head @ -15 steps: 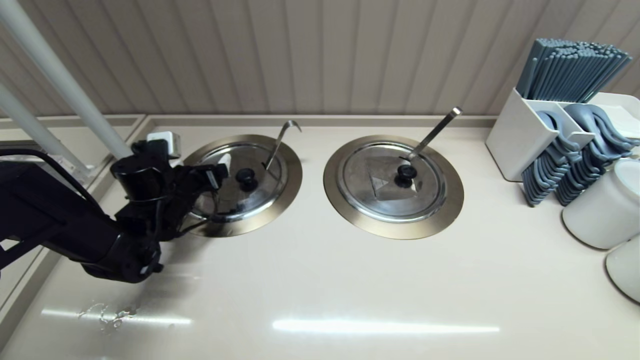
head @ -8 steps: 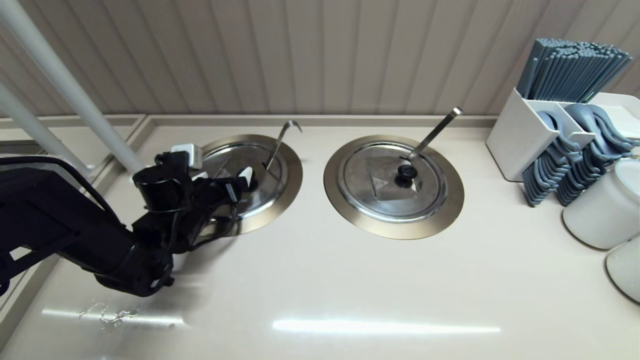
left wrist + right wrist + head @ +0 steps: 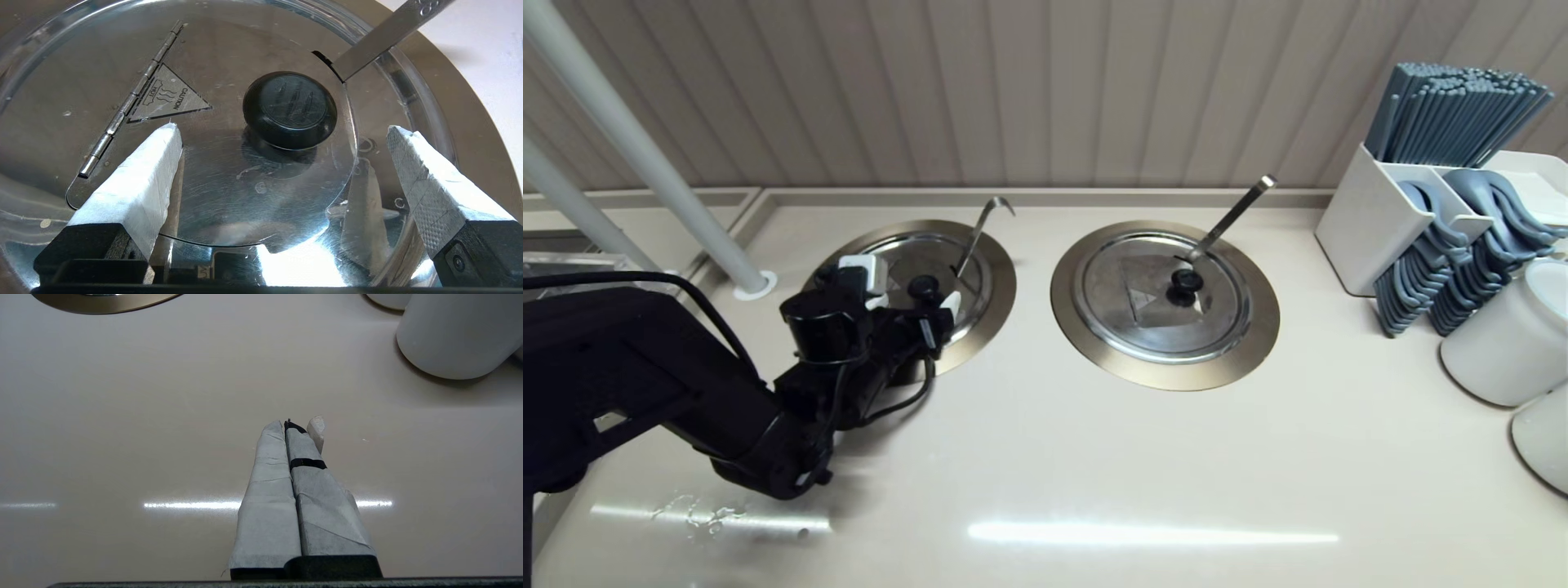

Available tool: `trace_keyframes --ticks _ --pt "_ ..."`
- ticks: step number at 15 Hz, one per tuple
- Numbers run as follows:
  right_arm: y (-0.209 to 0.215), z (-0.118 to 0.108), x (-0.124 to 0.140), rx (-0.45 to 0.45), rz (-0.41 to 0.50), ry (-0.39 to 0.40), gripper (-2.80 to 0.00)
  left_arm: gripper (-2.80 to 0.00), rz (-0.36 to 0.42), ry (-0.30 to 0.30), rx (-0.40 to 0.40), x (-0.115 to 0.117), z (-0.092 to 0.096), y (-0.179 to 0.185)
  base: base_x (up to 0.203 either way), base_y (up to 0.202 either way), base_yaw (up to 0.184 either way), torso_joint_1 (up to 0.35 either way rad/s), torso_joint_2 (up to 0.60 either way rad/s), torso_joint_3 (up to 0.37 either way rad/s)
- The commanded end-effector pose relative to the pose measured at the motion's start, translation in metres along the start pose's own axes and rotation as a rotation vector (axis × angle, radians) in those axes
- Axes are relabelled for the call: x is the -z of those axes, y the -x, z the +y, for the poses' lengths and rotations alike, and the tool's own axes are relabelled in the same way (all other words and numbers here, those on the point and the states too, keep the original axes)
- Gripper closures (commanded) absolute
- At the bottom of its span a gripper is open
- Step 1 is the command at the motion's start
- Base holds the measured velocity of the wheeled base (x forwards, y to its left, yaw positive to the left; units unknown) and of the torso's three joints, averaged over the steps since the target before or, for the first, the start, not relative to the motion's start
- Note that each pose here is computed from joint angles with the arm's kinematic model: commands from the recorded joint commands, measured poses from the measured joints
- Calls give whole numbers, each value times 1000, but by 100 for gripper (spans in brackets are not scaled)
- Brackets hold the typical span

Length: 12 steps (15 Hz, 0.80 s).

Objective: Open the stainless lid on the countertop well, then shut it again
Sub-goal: Open the lid

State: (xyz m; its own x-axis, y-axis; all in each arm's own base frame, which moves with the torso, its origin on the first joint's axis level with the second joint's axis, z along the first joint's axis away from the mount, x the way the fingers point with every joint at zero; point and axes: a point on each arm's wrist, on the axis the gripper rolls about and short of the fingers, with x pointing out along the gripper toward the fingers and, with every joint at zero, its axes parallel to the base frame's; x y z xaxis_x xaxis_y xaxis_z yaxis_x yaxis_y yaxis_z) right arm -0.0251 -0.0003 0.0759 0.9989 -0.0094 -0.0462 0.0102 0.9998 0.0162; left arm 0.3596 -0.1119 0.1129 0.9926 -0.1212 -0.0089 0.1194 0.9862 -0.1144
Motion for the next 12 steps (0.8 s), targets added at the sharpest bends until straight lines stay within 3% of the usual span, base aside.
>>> trace_keyframes --ticks 1,4,12 --pt "0 0 0 0 1 0 0 -280 35 -9 -6 14 0 -4 0 0 0 0 0 0" --pt "0 0 0 0 1 0 0 -280 22 -38 -41 13 6 -9 0 0 0 0 0 0" --pt "0 0 0 0 2 0 0 -280 -33 -36 -77 -6 20 -10 0 0 0 0 0 0"
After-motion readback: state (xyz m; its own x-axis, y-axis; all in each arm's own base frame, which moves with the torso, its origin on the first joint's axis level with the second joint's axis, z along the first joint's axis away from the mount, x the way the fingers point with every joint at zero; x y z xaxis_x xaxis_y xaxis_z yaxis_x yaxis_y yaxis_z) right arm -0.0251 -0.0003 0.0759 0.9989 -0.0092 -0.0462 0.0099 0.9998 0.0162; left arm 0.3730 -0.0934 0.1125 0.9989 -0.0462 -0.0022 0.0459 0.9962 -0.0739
